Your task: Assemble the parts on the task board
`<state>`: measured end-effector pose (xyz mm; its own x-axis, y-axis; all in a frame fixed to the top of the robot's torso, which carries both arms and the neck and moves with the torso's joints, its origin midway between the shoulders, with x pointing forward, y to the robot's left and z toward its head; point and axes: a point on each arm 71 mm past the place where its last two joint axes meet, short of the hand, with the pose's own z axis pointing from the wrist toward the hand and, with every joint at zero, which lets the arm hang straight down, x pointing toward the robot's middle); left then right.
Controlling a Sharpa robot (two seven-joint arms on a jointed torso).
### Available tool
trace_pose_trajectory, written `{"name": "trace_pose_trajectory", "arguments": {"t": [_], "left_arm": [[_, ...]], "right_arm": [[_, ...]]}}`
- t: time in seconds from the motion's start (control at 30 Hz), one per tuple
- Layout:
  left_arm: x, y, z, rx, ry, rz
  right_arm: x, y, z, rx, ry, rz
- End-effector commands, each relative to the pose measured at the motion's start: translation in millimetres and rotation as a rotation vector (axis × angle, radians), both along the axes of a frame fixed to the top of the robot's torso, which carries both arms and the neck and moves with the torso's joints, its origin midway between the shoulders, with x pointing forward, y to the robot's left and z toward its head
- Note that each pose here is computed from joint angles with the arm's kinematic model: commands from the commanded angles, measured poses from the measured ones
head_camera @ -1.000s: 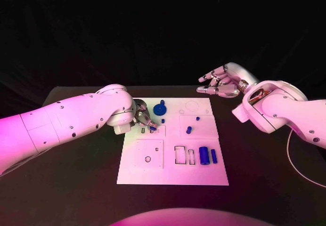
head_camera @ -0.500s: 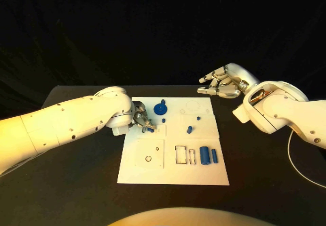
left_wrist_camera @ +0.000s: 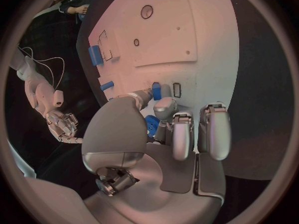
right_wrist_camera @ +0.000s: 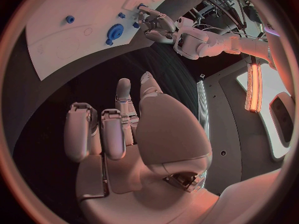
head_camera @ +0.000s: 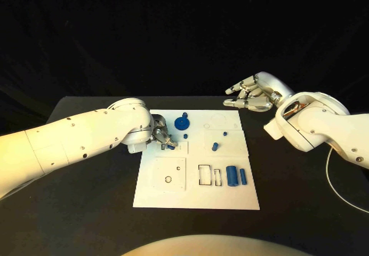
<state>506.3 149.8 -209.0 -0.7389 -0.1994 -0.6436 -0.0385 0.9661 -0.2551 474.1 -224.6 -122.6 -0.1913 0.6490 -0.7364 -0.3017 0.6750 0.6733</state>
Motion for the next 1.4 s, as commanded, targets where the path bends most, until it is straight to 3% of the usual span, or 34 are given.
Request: {"name": "trace_pose_trajectory", "arguments": {"t": [0.03,1.03,1.4], "left_arm": [[-4.9,1.2,-6.3,0.078,0.046,-0.009],[1.7,-5.0,-11.0,0.119,0.067,-0.028],[3.2,-2.8,-11.3,0.131,0.063,-0.026]], "right_arm": [[-0.8,1.7,-0.6,-0.005,0.001,0.018],[-2.4,1.7,-0.4,-0.007,0.006,0.021],[-3.1,1.3,-0.4,-0.007,0.008,0.022]]}}
